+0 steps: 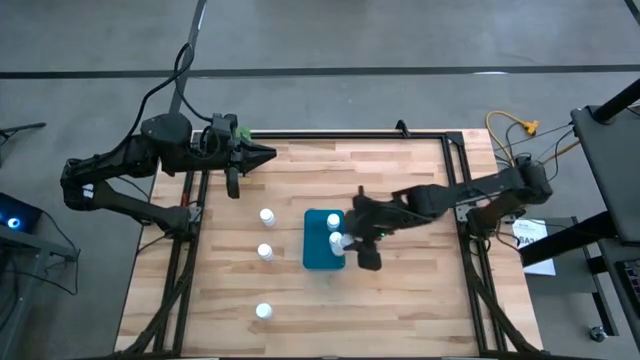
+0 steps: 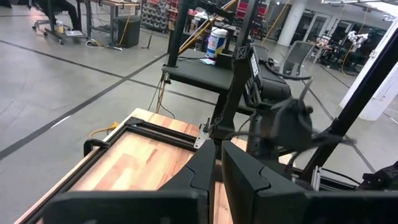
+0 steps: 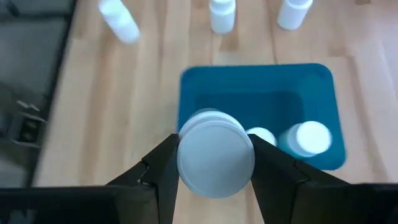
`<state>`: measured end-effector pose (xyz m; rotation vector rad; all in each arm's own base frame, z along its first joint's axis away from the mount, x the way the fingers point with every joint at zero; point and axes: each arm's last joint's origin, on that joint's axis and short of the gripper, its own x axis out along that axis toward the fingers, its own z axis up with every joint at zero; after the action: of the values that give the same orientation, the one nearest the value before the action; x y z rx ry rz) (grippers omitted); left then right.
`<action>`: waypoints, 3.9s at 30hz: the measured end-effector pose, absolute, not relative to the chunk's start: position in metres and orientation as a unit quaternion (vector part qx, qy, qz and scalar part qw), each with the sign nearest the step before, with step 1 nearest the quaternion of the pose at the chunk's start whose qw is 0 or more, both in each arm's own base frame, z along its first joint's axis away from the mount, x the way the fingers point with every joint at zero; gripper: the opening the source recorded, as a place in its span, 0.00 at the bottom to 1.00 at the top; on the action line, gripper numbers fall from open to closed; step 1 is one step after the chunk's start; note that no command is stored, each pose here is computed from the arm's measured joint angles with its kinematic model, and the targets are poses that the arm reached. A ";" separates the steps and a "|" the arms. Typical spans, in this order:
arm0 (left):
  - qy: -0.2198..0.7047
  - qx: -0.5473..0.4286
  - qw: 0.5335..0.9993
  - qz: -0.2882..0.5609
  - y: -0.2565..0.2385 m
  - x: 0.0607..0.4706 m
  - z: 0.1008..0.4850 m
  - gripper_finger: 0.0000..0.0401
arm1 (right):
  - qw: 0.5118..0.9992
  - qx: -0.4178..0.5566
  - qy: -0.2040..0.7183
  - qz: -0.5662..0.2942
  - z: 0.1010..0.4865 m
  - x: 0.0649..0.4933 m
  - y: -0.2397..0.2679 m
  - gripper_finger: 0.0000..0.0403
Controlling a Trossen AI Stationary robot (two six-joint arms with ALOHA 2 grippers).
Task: Pick and place pill bottles into a basket
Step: Put the white medicine bottle into the blue bin
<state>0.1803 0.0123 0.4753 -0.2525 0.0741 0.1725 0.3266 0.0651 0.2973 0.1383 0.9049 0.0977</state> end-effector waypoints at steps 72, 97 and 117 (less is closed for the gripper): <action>0.067 -0.125 0.986 0.089 0.013 0.184 0.468 0.03 | 0.838 -0.020 0.540 0.072 0.201 0.379 0.068 0.43; 0.069 -0.125 0.986 0.084 0.012 0.184 0.468 0.03 | 0.844 -0.011 0.533 0.068 0.204 0.381 0.068 0.53; 0.031 -0.135 0.989 -0.060 0.002 0.140 0.484 0.03 | 0.900 0.028 0.434 0.008 0.270 0.407 0.070 0.52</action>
<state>0.1403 0.0020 0.4843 -0.2718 0.0623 -0.1199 0.4066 0.0701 0.2702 0.0576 0.8980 0.0161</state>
